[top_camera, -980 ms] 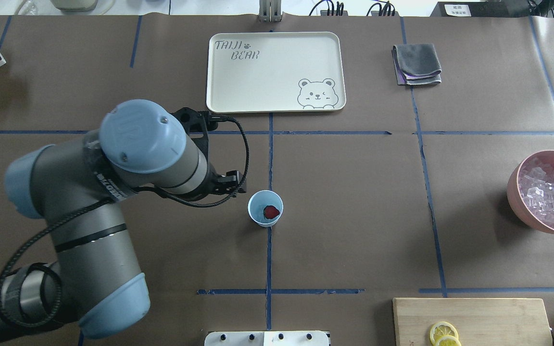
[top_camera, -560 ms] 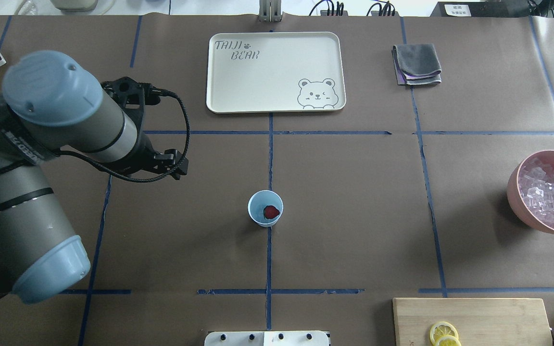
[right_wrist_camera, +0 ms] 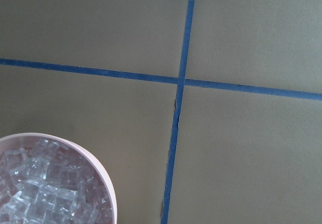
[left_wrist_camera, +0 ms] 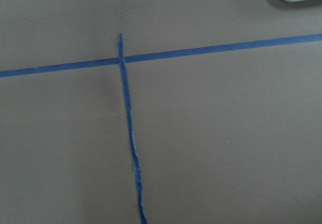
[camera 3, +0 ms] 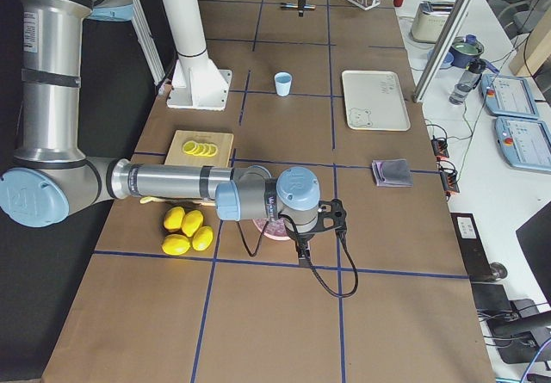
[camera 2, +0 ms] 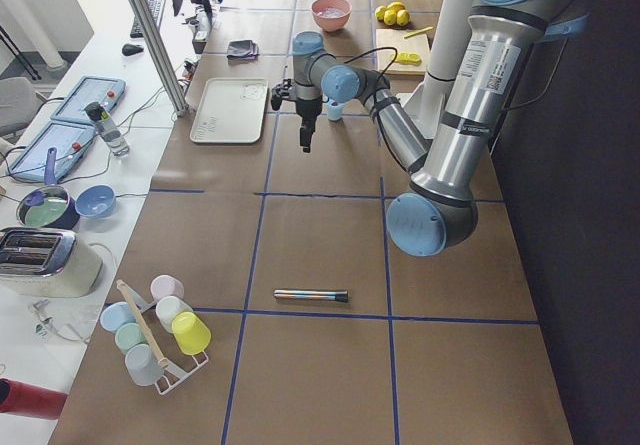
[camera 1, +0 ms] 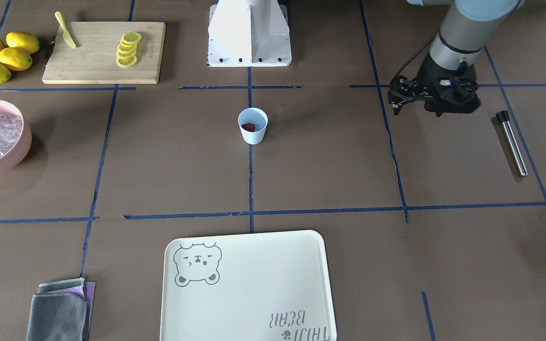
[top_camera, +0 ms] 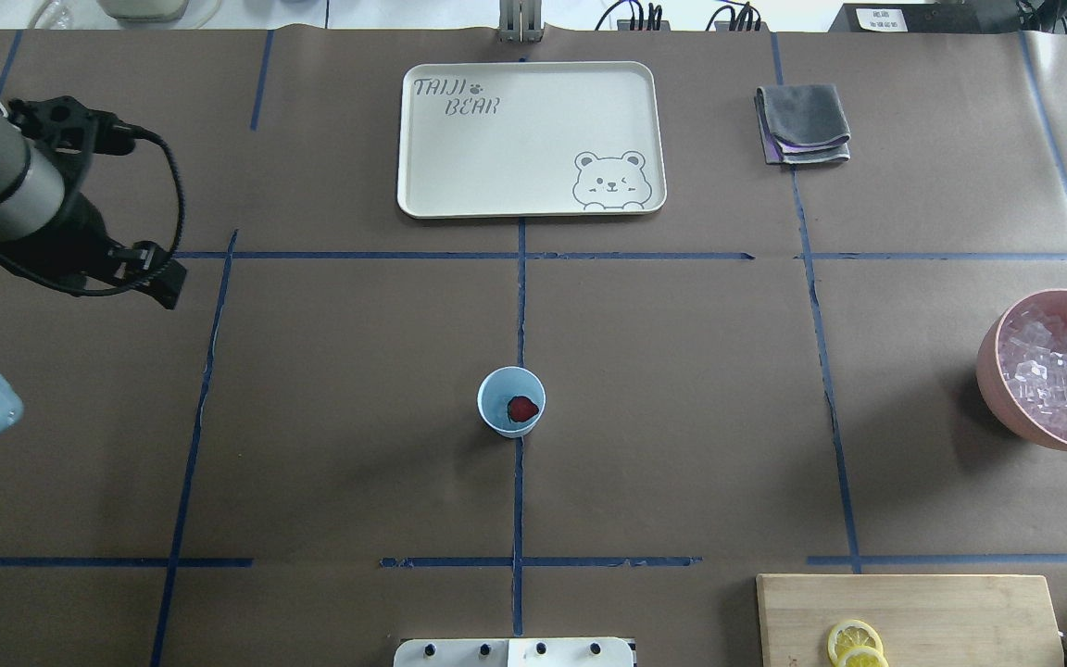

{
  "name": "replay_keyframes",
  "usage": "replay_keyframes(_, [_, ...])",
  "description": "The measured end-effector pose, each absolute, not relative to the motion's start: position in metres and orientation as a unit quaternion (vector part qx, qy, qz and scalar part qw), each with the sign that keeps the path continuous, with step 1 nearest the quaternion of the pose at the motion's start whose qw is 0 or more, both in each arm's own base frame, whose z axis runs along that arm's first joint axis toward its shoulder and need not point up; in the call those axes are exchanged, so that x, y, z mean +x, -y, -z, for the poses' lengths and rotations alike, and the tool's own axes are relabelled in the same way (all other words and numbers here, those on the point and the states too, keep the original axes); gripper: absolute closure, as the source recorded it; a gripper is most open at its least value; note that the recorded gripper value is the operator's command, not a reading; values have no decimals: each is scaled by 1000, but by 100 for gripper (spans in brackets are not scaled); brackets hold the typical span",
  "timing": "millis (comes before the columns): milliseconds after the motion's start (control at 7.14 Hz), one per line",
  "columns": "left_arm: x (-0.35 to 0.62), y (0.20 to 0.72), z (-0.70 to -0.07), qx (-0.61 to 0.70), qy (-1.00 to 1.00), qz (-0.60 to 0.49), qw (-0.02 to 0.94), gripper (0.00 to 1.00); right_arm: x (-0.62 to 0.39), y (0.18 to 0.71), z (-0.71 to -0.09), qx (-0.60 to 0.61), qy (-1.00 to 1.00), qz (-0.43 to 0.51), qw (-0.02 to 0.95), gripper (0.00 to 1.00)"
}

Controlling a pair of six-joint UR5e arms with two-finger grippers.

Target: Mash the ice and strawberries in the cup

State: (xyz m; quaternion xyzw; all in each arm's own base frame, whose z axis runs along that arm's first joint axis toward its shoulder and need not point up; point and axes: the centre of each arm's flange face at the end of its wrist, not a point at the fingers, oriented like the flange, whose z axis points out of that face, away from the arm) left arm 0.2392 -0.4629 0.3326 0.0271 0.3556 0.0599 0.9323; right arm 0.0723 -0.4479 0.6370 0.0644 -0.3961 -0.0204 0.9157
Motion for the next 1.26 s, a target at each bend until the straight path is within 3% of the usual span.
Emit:
replay_keyframes(560, [110,506,-473,-13,-355,-68,932,0,73,452,-645,54,398,8,916,0])
replay_keyframes(840, [85,530,-548,-11,-360,-59,931,0,73,458,-645,54,400,8,915,0])
replay_keyframes(1260, [70,520,-642,-13,-361,-47,931,0,72,461,-644,55,401,8,914,0])
